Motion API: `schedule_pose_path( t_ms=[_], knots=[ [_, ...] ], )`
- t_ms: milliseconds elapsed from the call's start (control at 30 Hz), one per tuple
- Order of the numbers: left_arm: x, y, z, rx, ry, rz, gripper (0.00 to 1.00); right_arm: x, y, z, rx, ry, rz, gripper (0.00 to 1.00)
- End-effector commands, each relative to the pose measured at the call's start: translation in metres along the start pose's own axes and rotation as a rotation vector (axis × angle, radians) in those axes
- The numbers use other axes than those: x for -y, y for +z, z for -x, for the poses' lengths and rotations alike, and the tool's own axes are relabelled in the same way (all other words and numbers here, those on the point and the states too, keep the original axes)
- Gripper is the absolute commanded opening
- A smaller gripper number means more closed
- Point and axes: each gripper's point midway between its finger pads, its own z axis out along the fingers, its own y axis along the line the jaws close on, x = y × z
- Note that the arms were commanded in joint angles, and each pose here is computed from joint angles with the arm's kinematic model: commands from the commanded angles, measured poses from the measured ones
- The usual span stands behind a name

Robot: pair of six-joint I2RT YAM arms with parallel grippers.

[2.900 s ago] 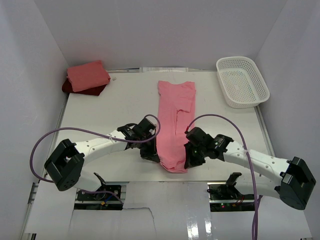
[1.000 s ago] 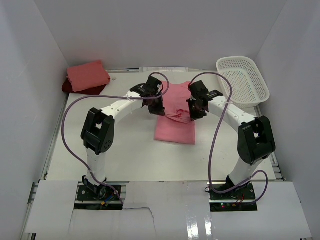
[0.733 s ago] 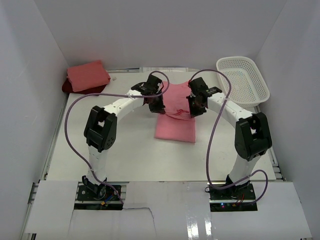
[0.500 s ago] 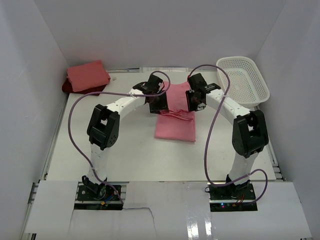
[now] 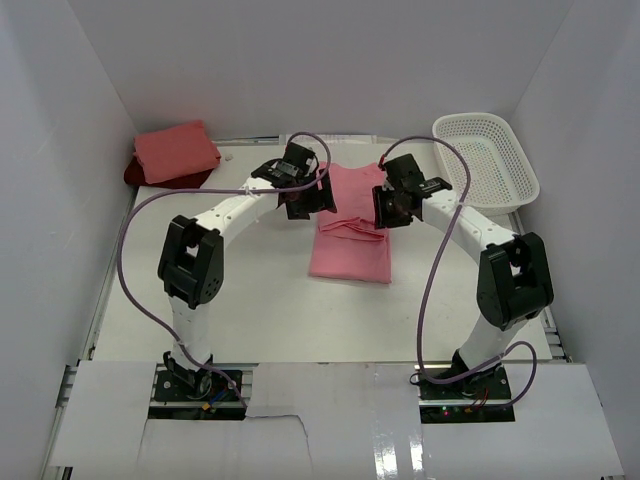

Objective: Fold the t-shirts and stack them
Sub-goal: Fold the folded rectangular tshirt in 1/3 of the way

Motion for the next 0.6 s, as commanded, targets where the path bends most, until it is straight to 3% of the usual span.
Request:
schedule_pose_path(
  t_ms=[0, 167, 200, 233, 300, 333, 367, 567],
  knots=[
    [0.011, -0.024, -0.013, -0.023, 0.016, -0.091, 0.86, -0.036, -0.01, -0.003, 0.026, 0.026, 0.215, 0.42],
    [0.012, -0.034, -0.031, -0.042, 0.001, -0.147, 0.81, -0.061, -0.003, -0.024, -0.001, 0.052, 0.376, 0.28],
    [0.015, -0.035, -0.036, -0.051, 0.0, -0.169, 0.74, -0.068, -0.002, -0.026, -0.008, 0.053, 0.42, 0.25],
    [0.02, -0.037, -0.044, -0.055, 0.006, -0.212, 0.67, -0.071, 0.003, -0.027, 0.001, 0.059, 0.443, 0.12],
    [0.024, -0.035, -0.052, -0.056, 0.019, -0.247, 0.42, -0.079, 0.006, -0.029, -0.002, 0.065, 0.49, 0.08],
    [0.025, -0.03, -0.059, -0.064, 0.024, -0.267, 0.13, -0.081, 0.008, -0.026, 0.014, 0.065, 0.506, 0.08],
    [0.025, -0.022, -0.068, -0.088, 0.027, -0.269, 0.0, -0.083, 0.014, -0.031, -0.001, 0.071, 0.515, 0.08],
    [0.043, -0.009, -0.099, -0.091, 0.071, -0.334, 0.0, -0.096, 0.022, -0.038, -0.004, 0.102, 0.603, 0.08]
  ],
)
